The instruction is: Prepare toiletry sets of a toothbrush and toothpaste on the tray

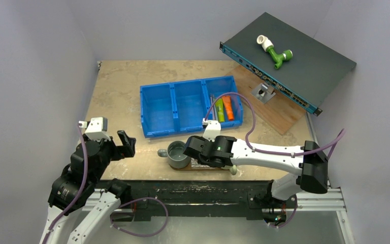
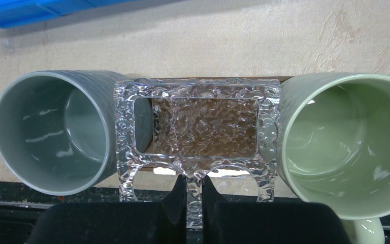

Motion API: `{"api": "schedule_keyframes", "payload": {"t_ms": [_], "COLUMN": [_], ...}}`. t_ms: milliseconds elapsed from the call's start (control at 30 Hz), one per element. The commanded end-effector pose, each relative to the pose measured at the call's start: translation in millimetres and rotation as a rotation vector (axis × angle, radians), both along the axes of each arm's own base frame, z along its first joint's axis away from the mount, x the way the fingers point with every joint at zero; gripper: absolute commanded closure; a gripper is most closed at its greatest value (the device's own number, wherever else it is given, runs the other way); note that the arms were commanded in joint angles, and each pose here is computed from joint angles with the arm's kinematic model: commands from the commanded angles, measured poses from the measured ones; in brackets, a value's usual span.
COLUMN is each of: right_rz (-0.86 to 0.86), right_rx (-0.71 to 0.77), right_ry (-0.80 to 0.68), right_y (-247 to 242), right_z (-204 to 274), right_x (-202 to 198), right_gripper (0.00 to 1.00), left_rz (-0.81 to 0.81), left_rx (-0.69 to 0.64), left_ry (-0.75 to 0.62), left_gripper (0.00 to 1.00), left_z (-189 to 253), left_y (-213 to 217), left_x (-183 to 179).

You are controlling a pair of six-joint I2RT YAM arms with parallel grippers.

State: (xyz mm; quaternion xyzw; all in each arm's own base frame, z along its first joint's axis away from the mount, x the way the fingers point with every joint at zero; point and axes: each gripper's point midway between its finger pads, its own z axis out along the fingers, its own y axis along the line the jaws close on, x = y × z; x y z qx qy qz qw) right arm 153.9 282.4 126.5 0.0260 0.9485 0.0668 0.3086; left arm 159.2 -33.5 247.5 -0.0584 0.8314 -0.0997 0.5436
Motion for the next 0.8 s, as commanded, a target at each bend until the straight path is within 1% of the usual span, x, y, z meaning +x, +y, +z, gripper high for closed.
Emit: {"api": "schedule_keyframes", "payload": {"t_ms": [0,533,767], "right_rz": [-0.026,-0.016,-0.02], "right_rx": [0.025,0.001,-0.009], "right_ry": [-0.009,0.009,0.002], "right_y": [5.9,6.9,6.0], "right_z": [-1.8,-14.4,-13.7], "right_x": [1.6,-0.3,1.2], "right_gripper": [1.0,1.0,0.89], "left_rz": [-0.01,-0.013,-0.014], "left_rx": [0.003,0.004,0.004], "left_ry": [-0.021,-0.017,-0.013], "left_gripper": [0.0,0.0,0.0], "left_z": [3.8,3.1,2.5], "left_y": [-0.8,-1.6,-2.0], "left_x": [1.4,1.7,1.8]}}
